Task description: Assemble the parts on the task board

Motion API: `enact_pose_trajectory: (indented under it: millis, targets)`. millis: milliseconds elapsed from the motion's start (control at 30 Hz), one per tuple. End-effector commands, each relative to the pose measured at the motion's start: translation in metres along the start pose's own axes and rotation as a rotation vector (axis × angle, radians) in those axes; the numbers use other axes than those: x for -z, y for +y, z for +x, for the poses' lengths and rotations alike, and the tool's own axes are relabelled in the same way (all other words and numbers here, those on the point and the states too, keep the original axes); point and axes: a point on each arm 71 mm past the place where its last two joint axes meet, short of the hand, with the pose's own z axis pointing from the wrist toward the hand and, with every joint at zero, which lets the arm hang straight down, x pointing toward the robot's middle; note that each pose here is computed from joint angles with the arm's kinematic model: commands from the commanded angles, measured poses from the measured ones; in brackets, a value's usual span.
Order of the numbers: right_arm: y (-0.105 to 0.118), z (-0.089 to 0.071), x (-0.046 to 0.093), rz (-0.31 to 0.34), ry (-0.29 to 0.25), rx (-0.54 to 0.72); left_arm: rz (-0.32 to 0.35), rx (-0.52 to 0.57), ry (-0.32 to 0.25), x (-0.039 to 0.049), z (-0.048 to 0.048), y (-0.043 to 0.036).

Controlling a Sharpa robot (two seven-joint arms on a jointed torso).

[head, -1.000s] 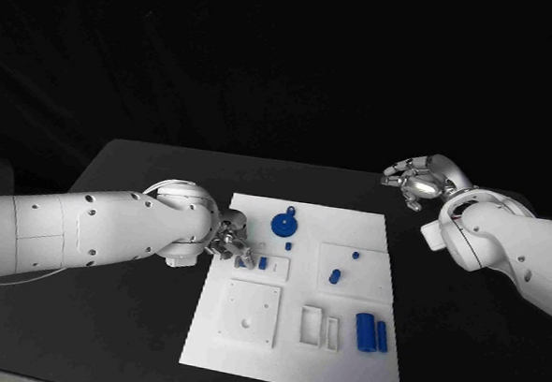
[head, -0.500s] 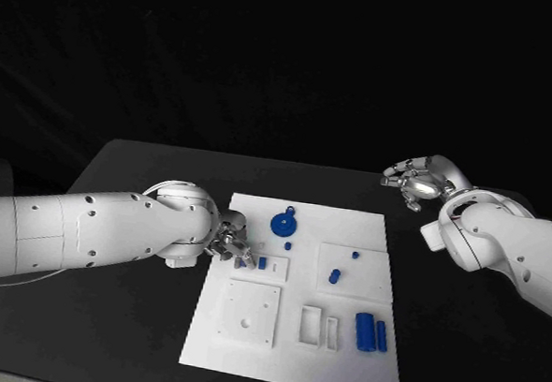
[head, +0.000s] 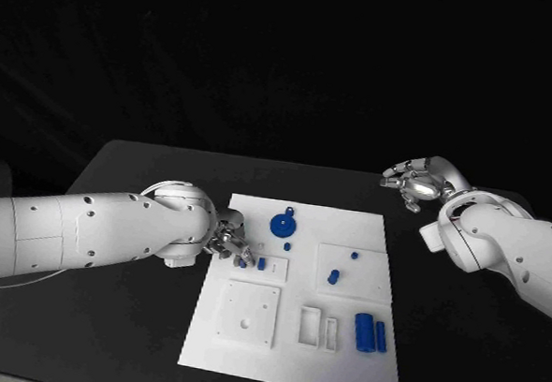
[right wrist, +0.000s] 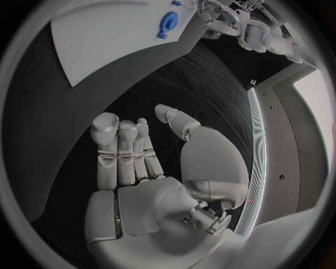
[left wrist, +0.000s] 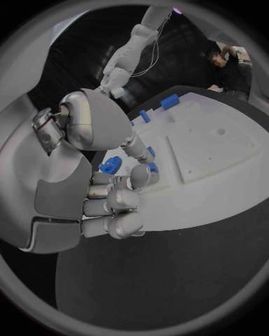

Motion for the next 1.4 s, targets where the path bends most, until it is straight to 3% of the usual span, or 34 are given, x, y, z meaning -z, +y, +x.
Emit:
enact_pose_trajectory:
  millis: [33, 467, 1400]
  targets:
    - [0.0005, 0.0006, 0.0000, -0.008, 0.007, 0.002, 0.009, 0.009, -0.006, -0.0002, 0.0000, -0.0009]
    - [-0.0001, 0.0008, 0.0003, -0.006, 0.010, 0.002, 0.018, 0.033, 0.010, 0.0001, 0.0011, -0.0018]
    - [-0.0021, 0.0013, 0.0007, -0.002, 0.008, 0.003, -0.001, 0.075, 0.008, 0.0003, -0.0025, 0.0074]
